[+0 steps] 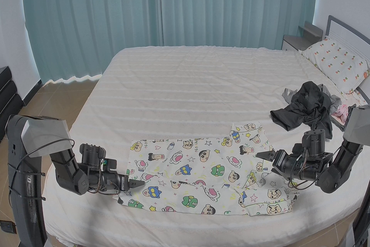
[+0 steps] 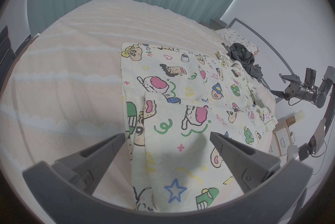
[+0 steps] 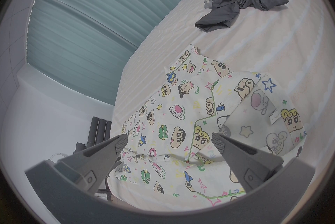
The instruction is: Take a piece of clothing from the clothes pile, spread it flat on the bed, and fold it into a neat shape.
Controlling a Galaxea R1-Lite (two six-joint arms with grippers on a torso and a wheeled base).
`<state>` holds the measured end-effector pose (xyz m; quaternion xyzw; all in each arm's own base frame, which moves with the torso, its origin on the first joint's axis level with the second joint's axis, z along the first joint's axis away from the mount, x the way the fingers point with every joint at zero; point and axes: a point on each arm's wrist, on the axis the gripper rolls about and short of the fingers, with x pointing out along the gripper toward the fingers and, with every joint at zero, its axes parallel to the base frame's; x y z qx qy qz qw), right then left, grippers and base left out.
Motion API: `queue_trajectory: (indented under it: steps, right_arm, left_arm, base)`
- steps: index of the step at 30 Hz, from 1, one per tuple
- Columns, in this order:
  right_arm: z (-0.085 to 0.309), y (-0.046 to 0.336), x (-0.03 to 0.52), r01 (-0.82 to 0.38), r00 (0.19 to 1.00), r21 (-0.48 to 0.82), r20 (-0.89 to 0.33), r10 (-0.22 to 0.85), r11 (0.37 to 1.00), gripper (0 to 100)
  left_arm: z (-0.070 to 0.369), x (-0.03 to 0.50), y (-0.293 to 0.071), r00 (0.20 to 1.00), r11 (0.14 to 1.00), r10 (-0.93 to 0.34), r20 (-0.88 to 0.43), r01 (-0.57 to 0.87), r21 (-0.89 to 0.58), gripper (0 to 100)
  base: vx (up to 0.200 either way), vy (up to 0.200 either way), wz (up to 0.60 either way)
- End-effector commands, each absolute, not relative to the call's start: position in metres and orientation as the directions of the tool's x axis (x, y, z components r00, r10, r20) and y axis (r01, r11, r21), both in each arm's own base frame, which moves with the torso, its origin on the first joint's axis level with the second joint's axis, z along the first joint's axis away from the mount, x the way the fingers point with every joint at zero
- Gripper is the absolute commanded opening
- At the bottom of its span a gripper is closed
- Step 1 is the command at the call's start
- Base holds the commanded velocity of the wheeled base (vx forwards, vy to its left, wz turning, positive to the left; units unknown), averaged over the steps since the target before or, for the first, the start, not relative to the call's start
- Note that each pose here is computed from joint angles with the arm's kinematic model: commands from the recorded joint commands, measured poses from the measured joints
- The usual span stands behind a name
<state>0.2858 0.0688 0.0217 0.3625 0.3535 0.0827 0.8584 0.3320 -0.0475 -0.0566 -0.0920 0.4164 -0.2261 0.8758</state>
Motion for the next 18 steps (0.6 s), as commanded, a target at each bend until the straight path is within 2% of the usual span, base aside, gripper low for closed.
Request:
queue_trajectory:
  steps: [1, 4, 5, 9, 18]
  right_arm:
    - [0.019, 0.069, 0.286, 0.116, 0.732, 0.675, -0.555, 0.397, 0.729, 100]
    - [0.019, 0.069, 0.286, 0.111, 0.732, 0.673, -0.553, 0.398, 0.731, 100]
    - [0.019, 0.069, 0.286, 0.112, 0.732, 0.674, -0.553, 0.398, 0.73, 100]
    - [0.019, 0.069, 0.286, 0.111, 0.731, 0.675, -0.553, 0.4, 0.73, 100]
    - [0.019, 0.071, 0.285, 0.109, 0.728, 0.674, -0.554, 0.403, 0.731, 100]
  left_arm:
    - [-0.058, 0.33, -0.047, 0.546, 0.881, -0.472, -0.692, 0.317, -0.351, 100]
    - [-0.058, 0.329, -0.047, 0.544, 0.881, -0.472, -0.694, 0.316, -0.352, 100]
    - [-0.058, 0.328, -0.047, 0.542, 0.881, -0.472, -0.695, 0.314, -0.354, 0]
    - [-0.06, 0.318, -0.044, 0.523, 0.885, -0.465, -0.715, 0.297, -0.358, 0]
    - [-0.052, 0.307, -0.033, 0.535, 0.895, -0.446, -0.718, 0.266, -0.358, 0]
  base:
    - [0.0, 0.0, 0.0]
    - [0.0, 0.0, 0.0]
    - [0.0, 0.0, 0.0]
    - [0.0, 0.0, 0.0]
    - [0.0, 0.0, 0.0]
